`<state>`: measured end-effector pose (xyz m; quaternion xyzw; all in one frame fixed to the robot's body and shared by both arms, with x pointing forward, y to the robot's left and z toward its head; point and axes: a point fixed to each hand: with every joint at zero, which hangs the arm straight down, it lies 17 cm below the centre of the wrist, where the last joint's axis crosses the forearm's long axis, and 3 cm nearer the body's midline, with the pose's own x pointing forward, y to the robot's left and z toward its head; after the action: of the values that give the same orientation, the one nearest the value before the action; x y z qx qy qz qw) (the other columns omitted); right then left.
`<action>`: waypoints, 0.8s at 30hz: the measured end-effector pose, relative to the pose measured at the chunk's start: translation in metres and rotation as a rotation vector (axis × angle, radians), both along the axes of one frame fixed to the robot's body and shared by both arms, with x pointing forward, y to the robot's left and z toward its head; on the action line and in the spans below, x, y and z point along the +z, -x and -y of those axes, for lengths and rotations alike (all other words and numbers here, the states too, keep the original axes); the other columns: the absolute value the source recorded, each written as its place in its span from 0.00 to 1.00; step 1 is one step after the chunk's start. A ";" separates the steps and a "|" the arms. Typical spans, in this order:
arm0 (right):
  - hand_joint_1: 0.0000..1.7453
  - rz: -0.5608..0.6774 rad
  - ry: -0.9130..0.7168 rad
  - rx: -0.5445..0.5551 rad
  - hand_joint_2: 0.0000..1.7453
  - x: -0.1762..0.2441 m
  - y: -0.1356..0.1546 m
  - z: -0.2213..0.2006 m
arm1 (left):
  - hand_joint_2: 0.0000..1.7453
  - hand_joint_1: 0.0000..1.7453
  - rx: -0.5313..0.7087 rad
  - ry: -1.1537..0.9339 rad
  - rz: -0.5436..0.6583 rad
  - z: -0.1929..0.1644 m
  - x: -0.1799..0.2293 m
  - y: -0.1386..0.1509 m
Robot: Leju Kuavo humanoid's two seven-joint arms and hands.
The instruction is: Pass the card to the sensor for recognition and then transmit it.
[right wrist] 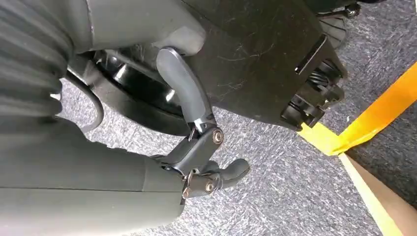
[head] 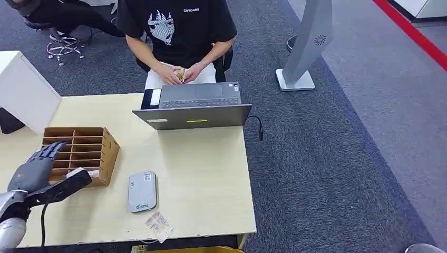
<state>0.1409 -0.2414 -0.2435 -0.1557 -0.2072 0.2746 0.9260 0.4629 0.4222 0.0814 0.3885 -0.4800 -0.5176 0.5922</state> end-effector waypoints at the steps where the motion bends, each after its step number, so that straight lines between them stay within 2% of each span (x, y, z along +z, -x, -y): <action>1: 0.00 0.000 0.000 0.000 1.00 0.000 0.000 0.000 | 1.00 0.00 -0.002 0.000 0.000 0.001 0.000 0.000; 24: 0.00 -0.003 0.006 -0.006 1.00 0.000 0.001 0.000 | 1.00 0.00 -0.031 0.059 -0.026 0.022 -0.015 0.003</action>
<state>0.1401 -0.2417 -0.2431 -0.1586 -0.2044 0.2729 0.9266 0.4595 0.4004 0.0664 0.3566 -0.4934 -0.5172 0.6015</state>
